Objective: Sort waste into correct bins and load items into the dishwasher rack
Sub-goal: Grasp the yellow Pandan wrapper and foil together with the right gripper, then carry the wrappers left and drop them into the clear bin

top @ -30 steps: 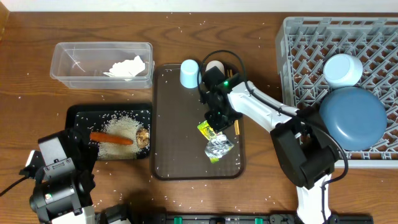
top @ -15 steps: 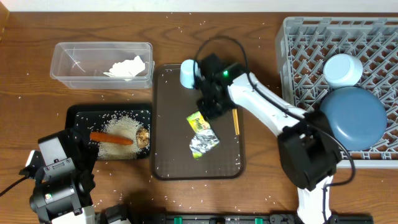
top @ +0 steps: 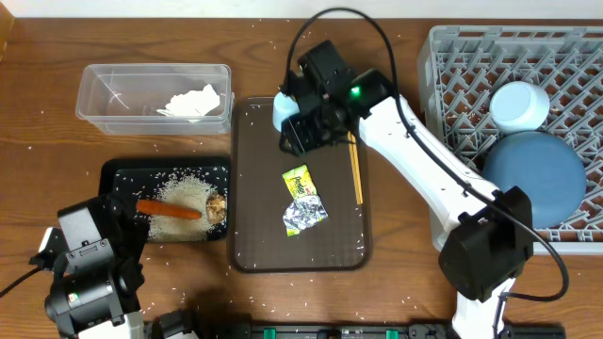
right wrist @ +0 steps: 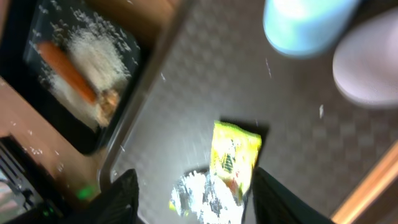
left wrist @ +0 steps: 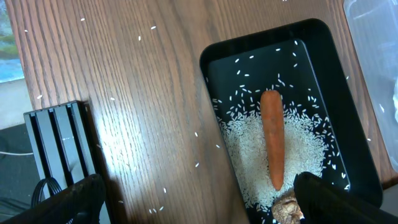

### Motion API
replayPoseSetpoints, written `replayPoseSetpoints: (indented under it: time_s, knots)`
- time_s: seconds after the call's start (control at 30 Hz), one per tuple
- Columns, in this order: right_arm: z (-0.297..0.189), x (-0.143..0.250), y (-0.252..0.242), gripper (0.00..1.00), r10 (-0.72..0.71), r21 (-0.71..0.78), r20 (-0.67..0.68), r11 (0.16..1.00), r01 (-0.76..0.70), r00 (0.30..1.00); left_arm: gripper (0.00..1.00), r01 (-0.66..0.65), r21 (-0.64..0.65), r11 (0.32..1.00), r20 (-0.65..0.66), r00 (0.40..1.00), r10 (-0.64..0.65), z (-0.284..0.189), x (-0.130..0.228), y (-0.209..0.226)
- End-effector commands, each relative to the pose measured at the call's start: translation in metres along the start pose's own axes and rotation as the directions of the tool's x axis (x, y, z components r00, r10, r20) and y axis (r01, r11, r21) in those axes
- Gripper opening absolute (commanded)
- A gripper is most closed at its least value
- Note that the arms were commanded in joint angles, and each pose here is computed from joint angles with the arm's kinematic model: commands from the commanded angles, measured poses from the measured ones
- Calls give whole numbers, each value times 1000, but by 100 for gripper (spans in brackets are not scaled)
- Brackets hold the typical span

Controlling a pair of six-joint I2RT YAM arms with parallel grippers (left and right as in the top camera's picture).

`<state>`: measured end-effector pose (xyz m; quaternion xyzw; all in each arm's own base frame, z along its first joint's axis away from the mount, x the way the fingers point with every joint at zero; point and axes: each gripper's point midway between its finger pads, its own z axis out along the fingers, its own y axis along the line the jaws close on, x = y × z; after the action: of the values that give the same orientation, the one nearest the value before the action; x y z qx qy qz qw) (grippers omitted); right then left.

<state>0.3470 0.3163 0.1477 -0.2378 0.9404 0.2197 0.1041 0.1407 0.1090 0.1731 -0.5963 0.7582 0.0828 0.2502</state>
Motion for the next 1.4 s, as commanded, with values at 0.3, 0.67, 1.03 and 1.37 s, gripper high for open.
replayPoseSetpoints:
  time_s: [0.3,0.67,1.03,1.37]
  knots:
    - [73,96,-23,59,168,261,-210,959,-110,963,98,-6,0,1000,14,1000,6,-3,-4,0]
    - [107,119,-46,66,208,314,-160,937,-150,965,98,-6,0,1000,14,1000,6,-3,-4,0]
    - [126,108,-25,22,163,204,-103,969,-140,981,98,-6,0,1000,14,1000,6,-3,-4,0]
    - [120,96,-19,1,174,171,-78,972,-158,982,98,-6,0,1000,14,1000,6,-3,-4,0]
